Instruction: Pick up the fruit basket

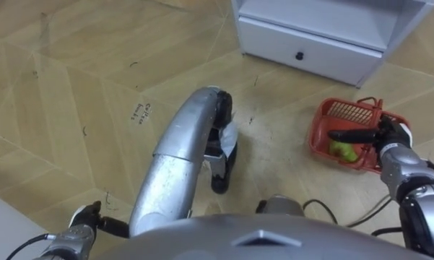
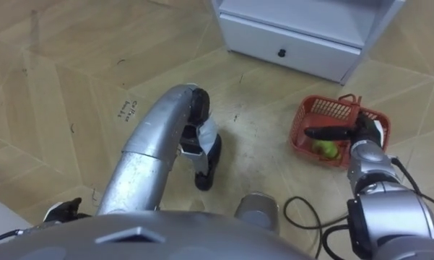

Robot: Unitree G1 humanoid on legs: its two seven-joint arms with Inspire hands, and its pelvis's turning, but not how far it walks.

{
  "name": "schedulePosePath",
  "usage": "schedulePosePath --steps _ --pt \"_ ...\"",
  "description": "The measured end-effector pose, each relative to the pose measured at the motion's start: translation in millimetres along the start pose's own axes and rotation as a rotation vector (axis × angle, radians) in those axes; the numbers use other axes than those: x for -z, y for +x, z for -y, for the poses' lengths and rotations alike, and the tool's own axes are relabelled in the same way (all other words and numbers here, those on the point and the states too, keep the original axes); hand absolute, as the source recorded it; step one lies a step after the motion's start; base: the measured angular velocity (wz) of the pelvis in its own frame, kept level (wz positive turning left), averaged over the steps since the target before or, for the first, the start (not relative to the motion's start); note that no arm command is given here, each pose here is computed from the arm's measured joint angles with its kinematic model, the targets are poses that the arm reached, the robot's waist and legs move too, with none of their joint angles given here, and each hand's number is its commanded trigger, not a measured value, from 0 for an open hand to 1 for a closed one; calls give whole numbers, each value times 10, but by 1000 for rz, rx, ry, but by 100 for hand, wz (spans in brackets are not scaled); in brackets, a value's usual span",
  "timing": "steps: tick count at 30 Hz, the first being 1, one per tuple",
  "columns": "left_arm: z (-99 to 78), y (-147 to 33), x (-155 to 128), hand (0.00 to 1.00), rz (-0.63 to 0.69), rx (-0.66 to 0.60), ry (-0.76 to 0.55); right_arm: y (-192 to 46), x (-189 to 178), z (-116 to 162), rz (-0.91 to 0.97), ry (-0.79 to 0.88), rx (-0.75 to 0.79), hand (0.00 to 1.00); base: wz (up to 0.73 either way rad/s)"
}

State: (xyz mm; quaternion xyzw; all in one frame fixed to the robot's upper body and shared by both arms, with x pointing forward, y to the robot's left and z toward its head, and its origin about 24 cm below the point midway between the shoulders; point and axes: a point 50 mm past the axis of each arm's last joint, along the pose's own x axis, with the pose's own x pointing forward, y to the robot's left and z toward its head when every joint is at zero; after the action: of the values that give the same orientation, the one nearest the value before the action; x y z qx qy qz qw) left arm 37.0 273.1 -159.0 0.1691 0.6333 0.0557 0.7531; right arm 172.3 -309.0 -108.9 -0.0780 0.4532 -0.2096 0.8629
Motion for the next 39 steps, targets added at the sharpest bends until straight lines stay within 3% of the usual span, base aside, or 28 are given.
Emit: schedulePosePath --steps 26,39 --pt "30 5 -51 0 14 4 -1 -11 78 -38 -27 68 -20 100 0" --pt "90 22 -257 0 59 11 -36 -22 115 -148 -39 84 -29 100 0"
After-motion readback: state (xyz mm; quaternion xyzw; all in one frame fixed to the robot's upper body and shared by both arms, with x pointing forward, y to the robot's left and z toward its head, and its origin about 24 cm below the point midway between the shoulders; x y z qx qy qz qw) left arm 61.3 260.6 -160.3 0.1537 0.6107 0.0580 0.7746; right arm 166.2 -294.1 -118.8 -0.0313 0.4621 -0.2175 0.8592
